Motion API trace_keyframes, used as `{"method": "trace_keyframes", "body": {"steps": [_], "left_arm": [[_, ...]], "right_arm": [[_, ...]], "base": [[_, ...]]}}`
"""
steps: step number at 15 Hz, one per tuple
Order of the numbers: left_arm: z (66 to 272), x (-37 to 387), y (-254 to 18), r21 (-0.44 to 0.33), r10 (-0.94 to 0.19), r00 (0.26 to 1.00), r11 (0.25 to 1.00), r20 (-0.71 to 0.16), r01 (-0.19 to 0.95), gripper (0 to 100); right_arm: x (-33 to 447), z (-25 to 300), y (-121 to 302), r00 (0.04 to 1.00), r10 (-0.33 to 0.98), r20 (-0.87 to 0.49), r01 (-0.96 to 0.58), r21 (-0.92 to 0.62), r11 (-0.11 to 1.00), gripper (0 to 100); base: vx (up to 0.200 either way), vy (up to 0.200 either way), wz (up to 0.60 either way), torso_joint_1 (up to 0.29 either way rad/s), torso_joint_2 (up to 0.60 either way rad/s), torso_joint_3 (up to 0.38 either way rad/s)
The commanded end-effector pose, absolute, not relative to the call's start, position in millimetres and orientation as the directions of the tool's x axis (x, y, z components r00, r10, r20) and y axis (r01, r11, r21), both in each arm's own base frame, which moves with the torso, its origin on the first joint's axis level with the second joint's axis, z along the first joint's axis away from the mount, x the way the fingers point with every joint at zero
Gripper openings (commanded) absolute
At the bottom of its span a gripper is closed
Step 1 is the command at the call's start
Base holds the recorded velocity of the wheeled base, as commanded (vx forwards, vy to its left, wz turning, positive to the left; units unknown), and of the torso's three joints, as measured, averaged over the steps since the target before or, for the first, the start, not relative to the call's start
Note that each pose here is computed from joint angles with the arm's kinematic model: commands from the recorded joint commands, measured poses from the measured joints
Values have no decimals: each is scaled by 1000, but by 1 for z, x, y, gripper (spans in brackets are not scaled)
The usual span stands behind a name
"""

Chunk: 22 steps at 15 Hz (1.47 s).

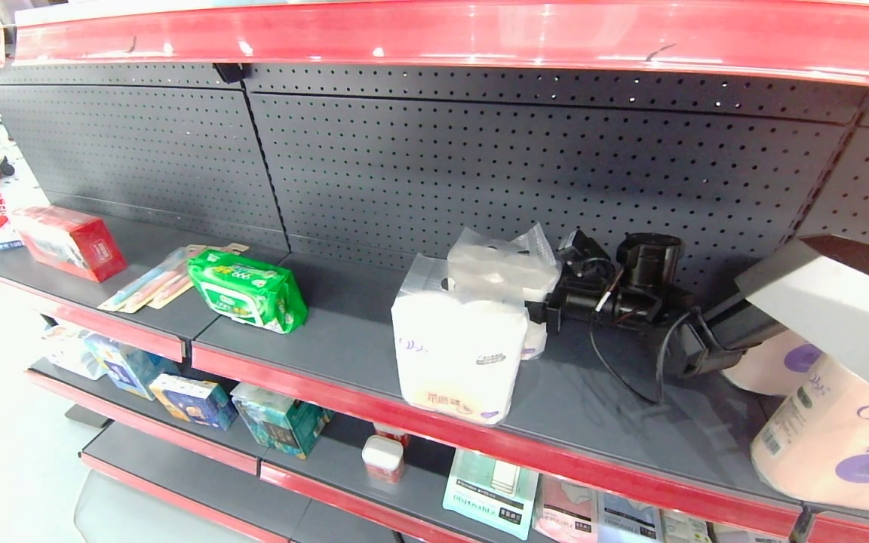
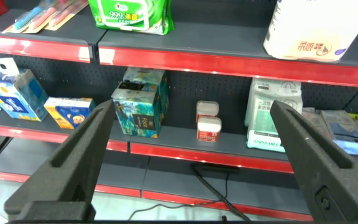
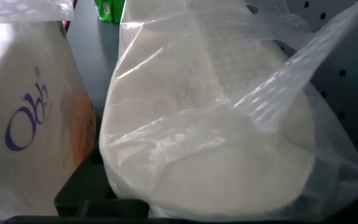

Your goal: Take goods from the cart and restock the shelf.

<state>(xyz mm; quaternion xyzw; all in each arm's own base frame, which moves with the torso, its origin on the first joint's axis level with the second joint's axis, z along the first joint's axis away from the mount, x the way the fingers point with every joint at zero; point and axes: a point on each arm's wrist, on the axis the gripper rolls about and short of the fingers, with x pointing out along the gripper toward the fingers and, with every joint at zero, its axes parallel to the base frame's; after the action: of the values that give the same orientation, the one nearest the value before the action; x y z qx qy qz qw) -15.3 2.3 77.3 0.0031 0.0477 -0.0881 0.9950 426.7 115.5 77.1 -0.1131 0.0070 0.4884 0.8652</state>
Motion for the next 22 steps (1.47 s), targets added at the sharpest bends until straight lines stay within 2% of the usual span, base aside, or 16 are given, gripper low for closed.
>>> {"method": "trace_keyframes", "body": {"steps": [1, 6, 22], "left_arm": [[77, -15, 2, -3, -175, 980, 985, -96, 175, 100], [77, -15, 2, -3, -175, 980, 985, -96, 175, 100], [77, -15, 2, -3, -175, 980, 985, -96, 175, 100]], "right_arm": [[429, 78, 113, 532, 839, -119, -841, -194, 506, 0], [432, 84, 115, 524, 846, -103, -845, -192, 500, 0], [426, 75, 117, 520, 843, -139, -852, -150, 502, 0]], "base": [[0, 0, 0, 0, 0, 0], [0, 0, 0, 0, 0, 0], [0, 0, 0, 0, 0, 0]]}}
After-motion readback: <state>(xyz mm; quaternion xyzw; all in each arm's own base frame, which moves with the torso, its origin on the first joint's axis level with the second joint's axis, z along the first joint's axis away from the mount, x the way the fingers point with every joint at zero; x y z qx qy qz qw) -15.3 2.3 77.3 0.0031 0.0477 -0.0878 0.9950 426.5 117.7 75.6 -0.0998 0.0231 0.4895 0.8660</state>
